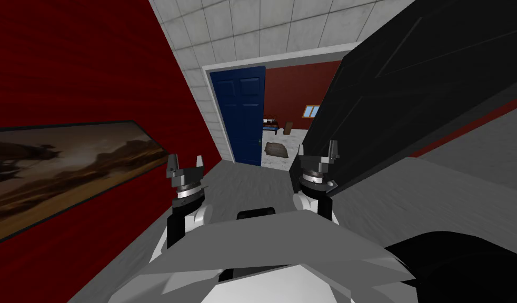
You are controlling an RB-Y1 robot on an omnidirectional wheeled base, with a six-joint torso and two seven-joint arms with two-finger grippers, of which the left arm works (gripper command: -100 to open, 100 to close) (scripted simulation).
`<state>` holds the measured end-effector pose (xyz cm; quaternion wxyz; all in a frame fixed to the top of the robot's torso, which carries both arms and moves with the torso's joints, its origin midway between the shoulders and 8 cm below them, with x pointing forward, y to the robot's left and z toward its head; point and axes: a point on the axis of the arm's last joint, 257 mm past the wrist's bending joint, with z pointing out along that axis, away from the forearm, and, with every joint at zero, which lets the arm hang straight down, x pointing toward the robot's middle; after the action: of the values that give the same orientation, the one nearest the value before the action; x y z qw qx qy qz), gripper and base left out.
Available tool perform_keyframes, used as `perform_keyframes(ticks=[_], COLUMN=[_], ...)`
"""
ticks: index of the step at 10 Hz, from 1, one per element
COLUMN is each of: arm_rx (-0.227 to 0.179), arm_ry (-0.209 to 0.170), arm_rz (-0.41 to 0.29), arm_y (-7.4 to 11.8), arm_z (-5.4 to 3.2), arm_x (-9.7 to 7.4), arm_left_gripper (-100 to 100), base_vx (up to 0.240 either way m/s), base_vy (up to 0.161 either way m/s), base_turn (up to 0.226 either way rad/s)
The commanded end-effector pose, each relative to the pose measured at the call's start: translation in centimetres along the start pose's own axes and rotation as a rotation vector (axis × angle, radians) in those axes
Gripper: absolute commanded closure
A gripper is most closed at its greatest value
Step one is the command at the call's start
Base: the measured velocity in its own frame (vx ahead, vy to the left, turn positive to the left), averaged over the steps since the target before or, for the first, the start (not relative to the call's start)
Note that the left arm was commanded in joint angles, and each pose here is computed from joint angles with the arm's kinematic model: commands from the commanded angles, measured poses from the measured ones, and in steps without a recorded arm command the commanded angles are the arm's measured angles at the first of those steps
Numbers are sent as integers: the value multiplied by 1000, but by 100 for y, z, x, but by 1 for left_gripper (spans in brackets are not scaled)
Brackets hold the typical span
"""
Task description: Pull the door open
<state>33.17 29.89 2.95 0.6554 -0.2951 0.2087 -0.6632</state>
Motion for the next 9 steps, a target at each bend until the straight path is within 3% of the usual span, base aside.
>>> perform_keyframes(ticks=[1, 4, 9], arm_rx=[-21, -50, -130], arm_ry=[3, 7, 15], arm_rz=[2, 4, 11], arm_y=[109, 259, 657], arm_z=[-38, -96, -275], arm_x=[-13, -33, -97], arm_left_gripper=[-100, -100, -100], base_vx=[87, 170, 168], base_vy=[105, -83, -53], base_turn=[-57, -52, -72])
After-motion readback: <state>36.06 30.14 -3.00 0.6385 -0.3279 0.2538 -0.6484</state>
